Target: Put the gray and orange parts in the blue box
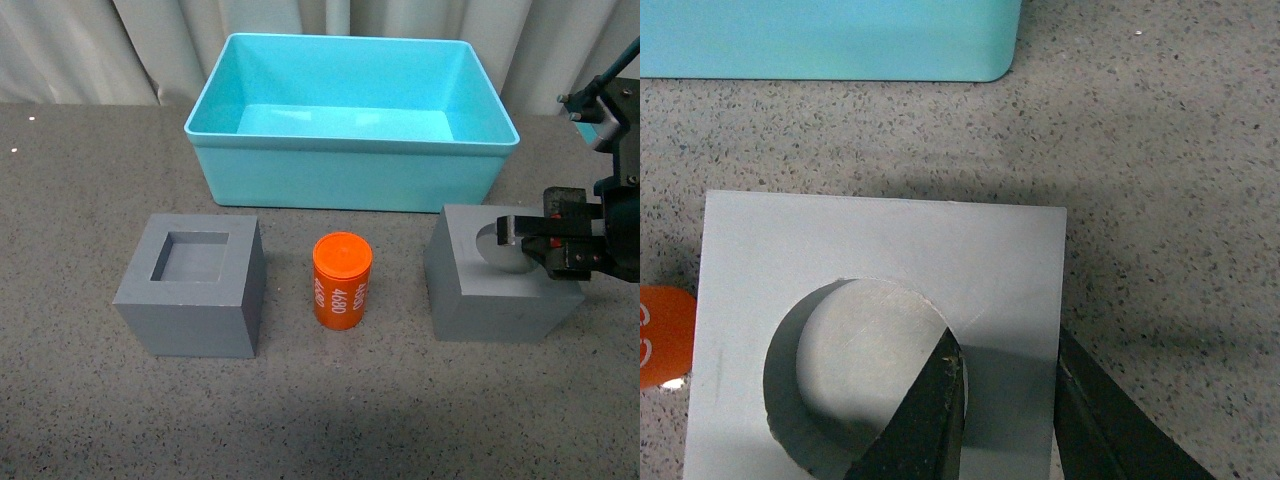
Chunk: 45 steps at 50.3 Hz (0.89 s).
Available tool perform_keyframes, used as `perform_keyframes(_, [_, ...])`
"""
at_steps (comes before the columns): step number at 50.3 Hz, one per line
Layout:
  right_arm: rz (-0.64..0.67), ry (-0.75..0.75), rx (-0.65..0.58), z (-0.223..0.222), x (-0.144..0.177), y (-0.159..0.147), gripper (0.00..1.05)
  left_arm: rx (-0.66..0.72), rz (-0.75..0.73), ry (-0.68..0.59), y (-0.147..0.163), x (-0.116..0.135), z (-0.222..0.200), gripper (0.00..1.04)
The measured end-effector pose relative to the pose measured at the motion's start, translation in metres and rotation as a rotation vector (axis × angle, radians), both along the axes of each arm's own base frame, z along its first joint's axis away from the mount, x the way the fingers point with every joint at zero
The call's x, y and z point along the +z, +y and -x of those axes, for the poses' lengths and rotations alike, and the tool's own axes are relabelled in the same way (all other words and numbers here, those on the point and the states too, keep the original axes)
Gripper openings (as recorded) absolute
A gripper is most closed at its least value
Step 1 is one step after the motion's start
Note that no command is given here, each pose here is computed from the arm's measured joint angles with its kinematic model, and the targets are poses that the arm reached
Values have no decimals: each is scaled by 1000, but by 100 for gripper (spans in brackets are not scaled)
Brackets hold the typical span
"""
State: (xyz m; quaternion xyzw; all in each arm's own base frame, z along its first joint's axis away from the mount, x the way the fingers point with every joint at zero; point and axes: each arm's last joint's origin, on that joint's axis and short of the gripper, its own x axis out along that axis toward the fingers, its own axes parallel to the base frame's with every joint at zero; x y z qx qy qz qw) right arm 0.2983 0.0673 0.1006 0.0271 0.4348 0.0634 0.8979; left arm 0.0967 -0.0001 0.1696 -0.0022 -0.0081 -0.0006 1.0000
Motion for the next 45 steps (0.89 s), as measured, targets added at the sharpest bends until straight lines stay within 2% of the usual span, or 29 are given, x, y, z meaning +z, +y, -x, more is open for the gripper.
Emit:
perform_keyframes(10, [-14,-91,-9,12,37,-8,18,0,0,0,0,0,0,98])
perform_keyframes(14, [-46,-215,-1,11,72,-7,18,0,0,0,0,0,0,98])
perform_keyframes(18, [-71,-327,11,-2,105,-3,18,0,0,0,0,0,0,98])
perform_keyframes(24, [-80,-433,15,-31,130,5,18,0,0,0,0,0,0,98])
perform_keyframes(34, [-64,-459,11,-73,129,17,18,0,0,0,0,0,0,98])
perform_keyframes(45, [-36,-357,9,-115,82,34,18,0,0,0,0,0,0,98])
